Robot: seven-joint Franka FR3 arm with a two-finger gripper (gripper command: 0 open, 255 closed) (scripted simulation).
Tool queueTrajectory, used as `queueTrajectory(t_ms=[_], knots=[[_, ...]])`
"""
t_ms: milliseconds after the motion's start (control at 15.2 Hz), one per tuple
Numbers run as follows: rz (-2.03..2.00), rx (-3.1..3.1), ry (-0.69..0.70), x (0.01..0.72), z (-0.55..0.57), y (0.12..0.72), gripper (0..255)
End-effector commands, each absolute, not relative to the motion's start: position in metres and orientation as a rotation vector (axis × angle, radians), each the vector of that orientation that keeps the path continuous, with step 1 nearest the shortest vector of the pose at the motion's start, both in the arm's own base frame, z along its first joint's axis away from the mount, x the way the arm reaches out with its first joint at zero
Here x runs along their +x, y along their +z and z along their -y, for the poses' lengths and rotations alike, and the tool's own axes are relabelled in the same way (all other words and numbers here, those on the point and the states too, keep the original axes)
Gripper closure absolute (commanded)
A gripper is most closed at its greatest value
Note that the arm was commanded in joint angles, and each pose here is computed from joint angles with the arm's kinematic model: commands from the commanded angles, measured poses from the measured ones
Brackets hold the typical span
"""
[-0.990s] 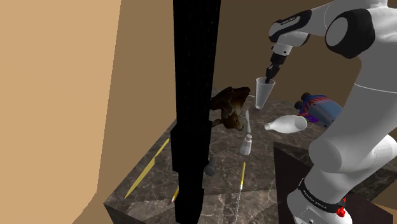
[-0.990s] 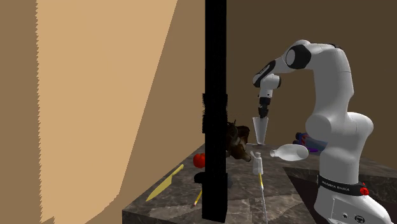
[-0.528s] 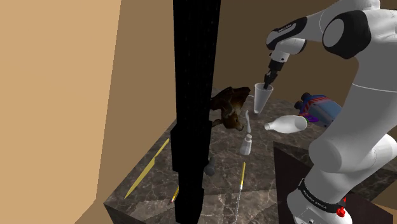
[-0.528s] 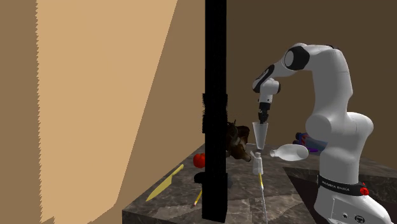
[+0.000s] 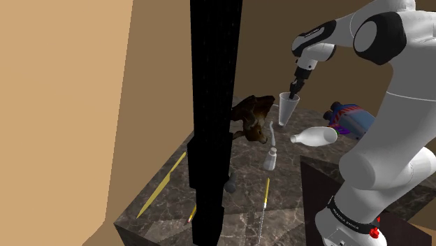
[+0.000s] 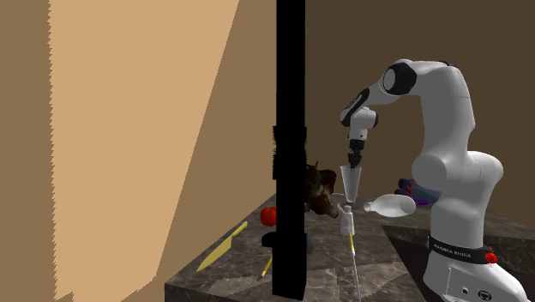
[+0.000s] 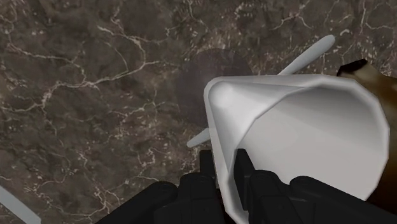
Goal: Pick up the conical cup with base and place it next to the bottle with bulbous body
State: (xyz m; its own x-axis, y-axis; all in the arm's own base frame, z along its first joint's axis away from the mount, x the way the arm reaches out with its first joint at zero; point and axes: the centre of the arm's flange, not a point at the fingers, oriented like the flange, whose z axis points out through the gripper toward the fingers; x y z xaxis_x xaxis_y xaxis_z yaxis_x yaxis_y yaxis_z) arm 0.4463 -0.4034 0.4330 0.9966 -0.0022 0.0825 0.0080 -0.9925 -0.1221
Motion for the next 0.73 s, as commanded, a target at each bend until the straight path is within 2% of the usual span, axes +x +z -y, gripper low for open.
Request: queueTrajectory(t_ms=[0,330,660], knots=[[0.004,-3.017,-0.126,0.446,0.404,0.433,0],[0.004,-3.017,-0.126,0.446,0.403,0.433,0],[0.004,-3.017,-0.126,0.442,0.410,0.483,0]])
